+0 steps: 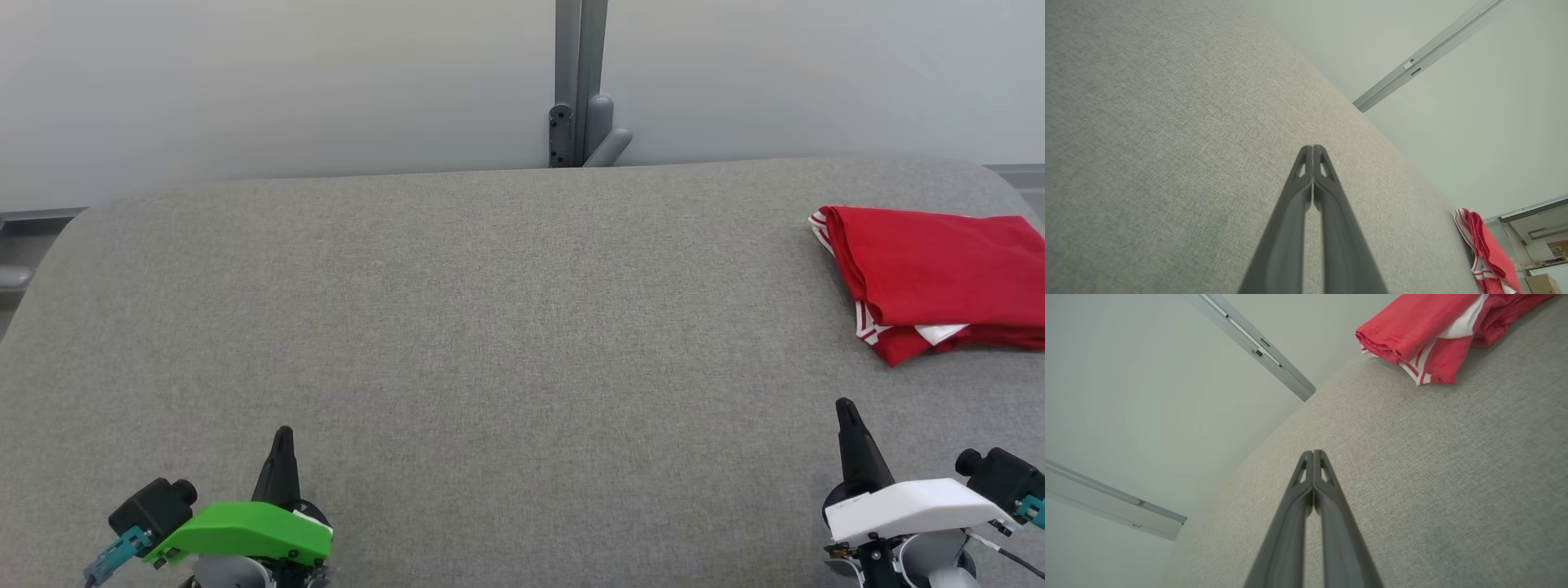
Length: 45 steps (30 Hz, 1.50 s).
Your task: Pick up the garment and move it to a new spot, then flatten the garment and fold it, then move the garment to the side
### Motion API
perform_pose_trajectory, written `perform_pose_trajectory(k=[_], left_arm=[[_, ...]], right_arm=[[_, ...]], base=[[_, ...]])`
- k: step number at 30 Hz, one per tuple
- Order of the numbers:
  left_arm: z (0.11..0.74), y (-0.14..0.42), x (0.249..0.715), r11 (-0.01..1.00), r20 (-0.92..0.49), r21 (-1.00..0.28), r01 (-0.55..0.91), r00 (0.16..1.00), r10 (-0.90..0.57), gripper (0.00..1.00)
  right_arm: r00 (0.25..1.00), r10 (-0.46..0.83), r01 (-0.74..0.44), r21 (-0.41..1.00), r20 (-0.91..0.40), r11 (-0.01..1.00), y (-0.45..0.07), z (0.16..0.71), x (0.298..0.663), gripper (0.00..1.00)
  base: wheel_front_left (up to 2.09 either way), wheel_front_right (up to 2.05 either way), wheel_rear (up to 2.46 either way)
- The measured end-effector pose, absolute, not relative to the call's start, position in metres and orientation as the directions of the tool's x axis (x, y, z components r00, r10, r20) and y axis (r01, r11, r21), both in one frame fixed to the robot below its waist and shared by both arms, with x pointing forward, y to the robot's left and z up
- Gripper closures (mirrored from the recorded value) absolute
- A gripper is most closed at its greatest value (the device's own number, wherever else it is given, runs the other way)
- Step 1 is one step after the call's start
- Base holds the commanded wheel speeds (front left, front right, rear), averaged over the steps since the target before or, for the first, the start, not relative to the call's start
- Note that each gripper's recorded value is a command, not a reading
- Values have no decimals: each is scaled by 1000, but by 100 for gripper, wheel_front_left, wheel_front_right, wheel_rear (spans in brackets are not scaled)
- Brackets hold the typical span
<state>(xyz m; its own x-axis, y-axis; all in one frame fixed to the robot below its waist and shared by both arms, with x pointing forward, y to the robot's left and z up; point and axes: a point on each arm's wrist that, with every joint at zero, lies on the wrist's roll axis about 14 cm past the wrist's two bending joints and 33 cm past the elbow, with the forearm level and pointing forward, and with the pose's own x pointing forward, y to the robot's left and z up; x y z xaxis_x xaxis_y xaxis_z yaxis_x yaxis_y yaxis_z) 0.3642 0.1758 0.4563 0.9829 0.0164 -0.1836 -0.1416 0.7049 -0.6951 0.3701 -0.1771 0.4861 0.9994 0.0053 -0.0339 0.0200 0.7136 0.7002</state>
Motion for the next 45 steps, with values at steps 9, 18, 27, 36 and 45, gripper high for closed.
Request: perform_pose_trajectory(k=[9, 18, 27, 36, 45], left_arm=[[461, 176, 371, 615, -178, -776, -142, 984, 2, 100], [466, 177, 377, 529, -168, -837, -138, 986, -9, 100], [470, 177, 381, 462, -159, -877, -132, 987, -21, 100], [476, 177, 386, 381, -142, -917, -119, 989, -34, 100], [482, 177, 390, 306, -122, -947, -103, 992, -44, 100]], right_arm=[[999, -15, 43, 782, -43, 622, -185, 487, 372, 100], [999, -29, 54, 841, -46, 538, -190, 489, 373, 100], [998, -40, 60, 882, -47, 467, -195, 490, 374, 100], [998, -48, 63, 920, -48, 387, -200, 491, 375, 100], [998, -55, 58, 948, -43, 312, -204, 494, 376, 100]], base=[[0, 0, 0], [0, 0, 0], [0, 0, 0], [0, 0, 0], [0, 0, 0]])
